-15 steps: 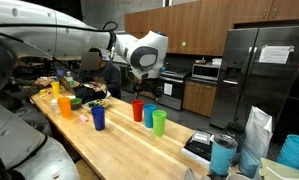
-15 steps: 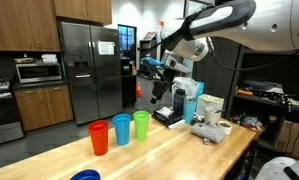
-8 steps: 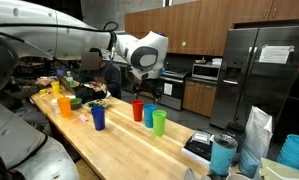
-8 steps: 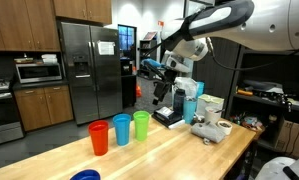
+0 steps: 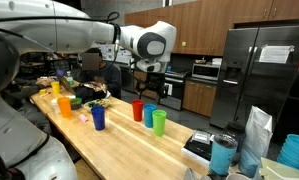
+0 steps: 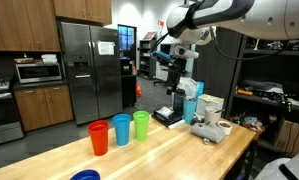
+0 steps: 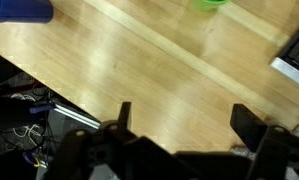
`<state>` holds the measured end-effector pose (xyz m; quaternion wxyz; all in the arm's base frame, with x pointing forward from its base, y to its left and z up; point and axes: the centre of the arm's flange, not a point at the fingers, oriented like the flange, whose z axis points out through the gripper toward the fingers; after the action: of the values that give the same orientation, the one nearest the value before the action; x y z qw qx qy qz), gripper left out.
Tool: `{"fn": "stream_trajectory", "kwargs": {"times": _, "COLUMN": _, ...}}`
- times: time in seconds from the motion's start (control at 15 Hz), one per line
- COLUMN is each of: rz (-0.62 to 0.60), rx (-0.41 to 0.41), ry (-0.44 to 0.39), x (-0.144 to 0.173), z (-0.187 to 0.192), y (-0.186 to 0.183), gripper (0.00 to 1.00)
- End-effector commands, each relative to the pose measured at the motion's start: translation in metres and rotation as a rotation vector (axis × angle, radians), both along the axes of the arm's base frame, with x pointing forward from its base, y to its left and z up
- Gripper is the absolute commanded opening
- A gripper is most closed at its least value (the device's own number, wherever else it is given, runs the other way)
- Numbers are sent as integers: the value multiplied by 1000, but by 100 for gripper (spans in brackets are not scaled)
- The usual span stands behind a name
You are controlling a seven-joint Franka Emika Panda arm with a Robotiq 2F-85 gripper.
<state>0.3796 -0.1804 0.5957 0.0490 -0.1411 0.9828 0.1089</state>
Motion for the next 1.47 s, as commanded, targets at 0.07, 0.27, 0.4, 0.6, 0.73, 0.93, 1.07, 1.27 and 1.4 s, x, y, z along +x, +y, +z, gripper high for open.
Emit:
{"fn": "stream_trajectory", "kwargs": {"times": 0.07, "rz": -18, "rx": -74, "ry": 62, "x": 23, "z": 48, "y": -22, "gripper": 100}}
{"fn": "stream_trajectory", "kwargs": {"times": 0.27, "rz": -2, "rx": -123, "ry": 80, "x": 44, "z": 68, "y": -25, "gripper": 100}}
{"fn": "stream_trajectory", "kwargs": {"times": 0.4, "rz": 12, "rx": -154, "ry": 86, "x": 60, "z": 77, "y": -25, "gripper": 100}}
{"fn": "stream_trajectory", "kwargs": {"times": 0.6, "rz": 21, "rx": -217, "ry": 58, "x": 75, "z": 69, "y": -19, "gripper": 100}}
{"fn": "stream_trajectory", "kwargs": {"times": 0.73, "rz": 26, "rx": -245, "ry": 37, "x": 86, "z": 64, "y": -17, "gripper": 100}}
{"fn": "stream_trajectory", "kwargs": {"times": 0.93, "rz": 23, "rx": -272, "ry": -3, "x": 103, "z": 54, "y": -12, "gripper": 100}}
{"fn": "stream_trajectory", "kwargs": {"times": 1.07, "rz": 23, "rx": -292, "ry": -26, "x": 110, "z": 53, "y": -9, "gripper": 100}}
{"fn": "stream_trajectory", "kwargs": {"times": 1.27, "rz": 26, "rx": -313, "ry": -46, "x": 120, "z": 49, "y": -4, "gripper": 100}}
{"fn": "stream_trajectory", "kwargs": {"times": 1.4, "rz": 38, "rx": -315, "ry": -52, "x": 124, "z": 44, "y": -2, "gripper": 100}}
